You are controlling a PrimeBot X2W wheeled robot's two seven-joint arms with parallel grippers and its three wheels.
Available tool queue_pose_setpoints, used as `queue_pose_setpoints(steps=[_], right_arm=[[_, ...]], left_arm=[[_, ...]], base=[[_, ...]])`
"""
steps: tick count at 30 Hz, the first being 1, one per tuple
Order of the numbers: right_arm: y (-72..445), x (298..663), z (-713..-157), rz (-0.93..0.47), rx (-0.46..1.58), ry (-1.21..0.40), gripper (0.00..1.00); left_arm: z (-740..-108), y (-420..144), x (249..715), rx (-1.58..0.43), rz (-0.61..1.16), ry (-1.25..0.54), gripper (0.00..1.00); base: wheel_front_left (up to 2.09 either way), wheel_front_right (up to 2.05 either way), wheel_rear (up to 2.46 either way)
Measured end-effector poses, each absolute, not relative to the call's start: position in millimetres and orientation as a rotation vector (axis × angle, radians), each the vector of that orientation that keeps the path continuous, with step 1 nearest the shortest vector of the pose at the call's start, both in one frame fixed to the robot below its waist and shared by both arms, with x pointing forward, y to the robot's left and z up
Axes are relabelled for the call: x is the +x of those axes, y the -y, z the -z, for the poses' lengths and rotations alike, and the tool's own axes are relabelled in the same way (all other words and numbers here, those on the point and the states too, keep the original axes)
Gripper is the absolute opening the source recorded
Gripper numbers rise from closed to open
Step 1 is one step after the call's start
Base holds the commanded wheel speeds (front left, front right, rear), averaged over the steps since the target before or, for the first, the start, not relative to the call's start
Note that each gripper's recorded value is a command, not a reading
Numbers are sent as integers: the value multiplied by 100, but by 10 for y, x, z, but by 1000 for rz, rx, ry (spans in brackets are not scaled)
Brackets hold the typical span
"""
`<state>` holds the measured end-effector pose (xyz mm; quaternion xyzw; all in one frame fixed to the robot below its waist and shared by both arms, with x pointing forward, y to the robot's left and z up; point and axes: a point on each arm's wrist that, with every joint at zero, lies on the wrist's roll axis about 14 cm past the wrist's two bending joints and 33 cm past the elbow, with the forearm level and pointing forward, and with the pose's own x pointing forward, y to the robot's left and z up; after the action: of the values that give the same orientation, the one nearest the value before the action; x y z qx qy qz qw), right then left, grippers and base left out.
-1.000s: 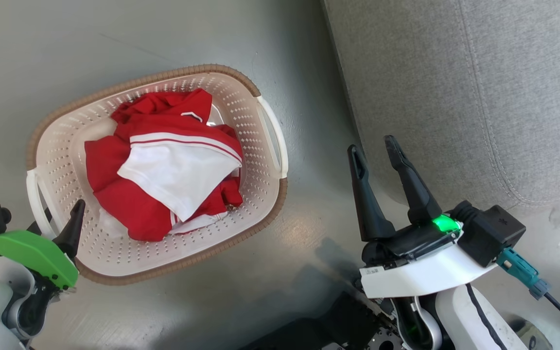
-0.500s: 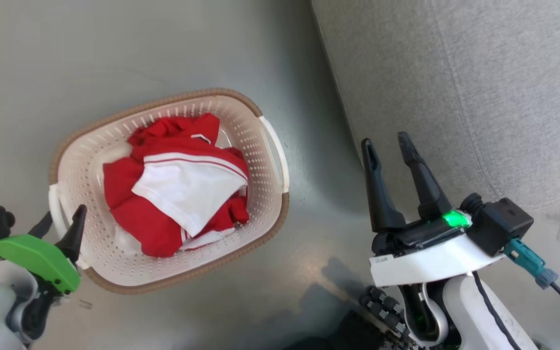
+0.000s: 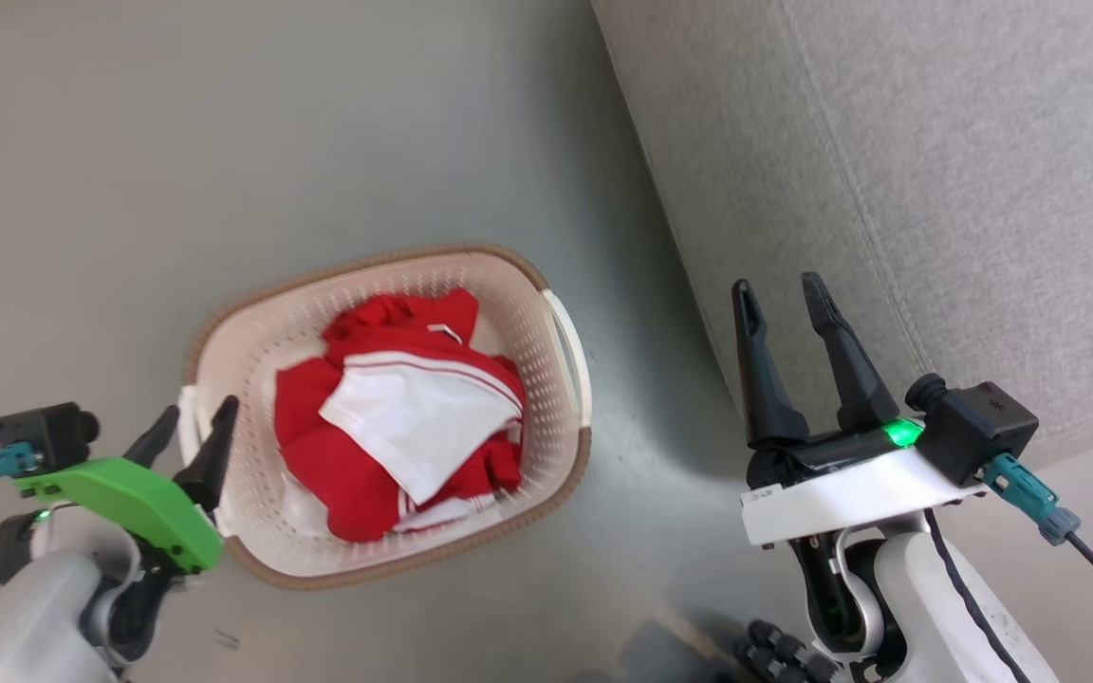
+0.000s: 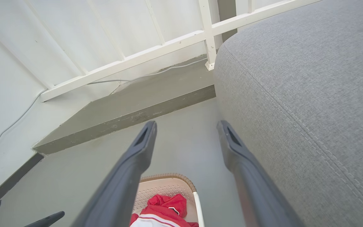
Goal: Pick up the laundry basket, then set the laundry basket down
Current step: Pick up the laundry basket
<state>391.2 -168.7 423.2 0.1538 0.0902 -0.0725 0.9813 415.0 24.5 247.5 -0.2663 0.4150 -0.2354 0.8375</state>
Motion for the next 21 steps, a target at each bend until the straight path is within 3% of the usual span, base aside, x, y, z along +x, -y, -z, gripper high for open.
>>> queue_pose_setpoints(steps=[21], right_arm=[[1709, 3736, -4758, 117, 302, -34, 100]], left_arm=[[-3913, -230, 4273, -585, 565, -501, 100]], base=[[0, 0, 0]])
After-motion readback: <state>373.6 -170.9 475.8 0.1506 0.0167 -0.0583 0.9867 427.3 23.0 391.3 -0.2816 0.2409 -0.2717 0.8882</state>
